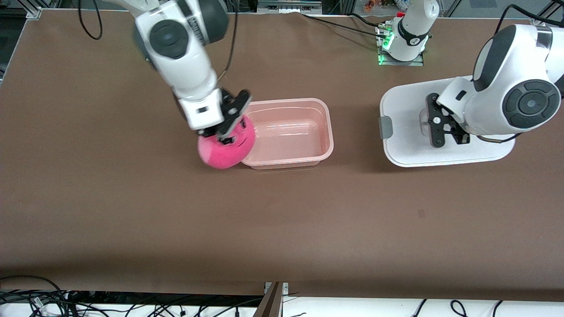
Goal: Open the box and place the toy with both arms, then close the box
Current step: 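Carry the pink toy over the open pink box with the right gripper, then lower the toy into the box and open the right gripper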
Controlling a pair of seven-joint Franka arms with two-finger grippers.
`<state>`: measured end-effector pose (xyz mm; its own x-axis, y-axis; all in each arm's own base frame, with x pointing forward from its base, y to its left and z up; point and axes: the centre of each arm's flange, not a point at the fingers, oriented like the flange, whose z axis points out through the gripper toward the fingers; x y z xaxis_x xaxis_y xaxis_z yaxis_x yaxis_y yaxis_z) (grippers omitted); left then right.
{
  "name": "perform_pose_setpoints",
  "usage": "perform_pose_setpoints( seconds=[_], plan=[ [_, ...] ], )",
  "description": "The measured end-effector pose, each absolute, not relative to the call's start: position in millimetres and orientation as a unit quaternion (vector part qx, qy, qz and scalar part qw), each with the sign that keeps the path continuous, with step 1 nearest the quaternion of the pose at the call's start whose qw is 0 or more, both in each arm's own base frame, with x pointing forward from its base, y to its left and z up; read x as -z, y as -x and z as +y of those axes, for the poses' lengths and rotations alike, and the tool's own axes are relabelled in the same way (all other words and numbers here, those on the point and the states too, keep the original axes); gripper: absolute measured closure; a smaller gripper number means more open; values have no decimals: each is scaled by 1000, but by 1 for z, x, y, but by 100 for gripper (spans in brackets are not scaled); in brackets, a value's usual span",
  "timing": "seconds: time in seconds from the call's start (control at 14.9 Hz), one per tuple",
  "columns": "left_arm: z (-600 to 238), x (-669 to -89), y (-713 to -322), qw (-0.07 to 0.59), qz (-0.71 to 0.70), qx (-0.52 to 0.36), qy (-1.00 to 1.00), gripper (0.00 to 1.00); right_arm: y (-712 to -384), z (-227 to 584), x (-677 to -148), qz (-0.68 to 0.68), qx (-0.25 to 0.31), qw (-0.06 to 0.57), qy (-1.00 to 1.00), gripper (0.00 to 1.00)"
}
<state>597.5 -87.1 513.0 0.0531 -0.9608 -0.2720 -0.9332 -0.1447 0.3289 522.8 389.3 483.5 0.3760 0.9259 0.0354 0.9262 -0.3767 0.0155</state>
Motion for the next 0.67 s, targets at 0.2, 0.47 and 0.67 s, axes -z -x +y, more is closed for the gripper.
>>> perform_pose_setpoints(
  seconds=[0.2,0.47,0.67],
  plan=[
    [-61,-534,-607,19,-647,197,-737,93,-505,423,-488,-635,27,2,772,92],
    [-58,-531,-617,18,-650,193,-735,93,-479,470,-457,-696,8,-9,718,92],
    [-61,-528,-618,20,-652,194,-733,93,-468,491,-414,-713,-23,-21,701,92]
  ],
)
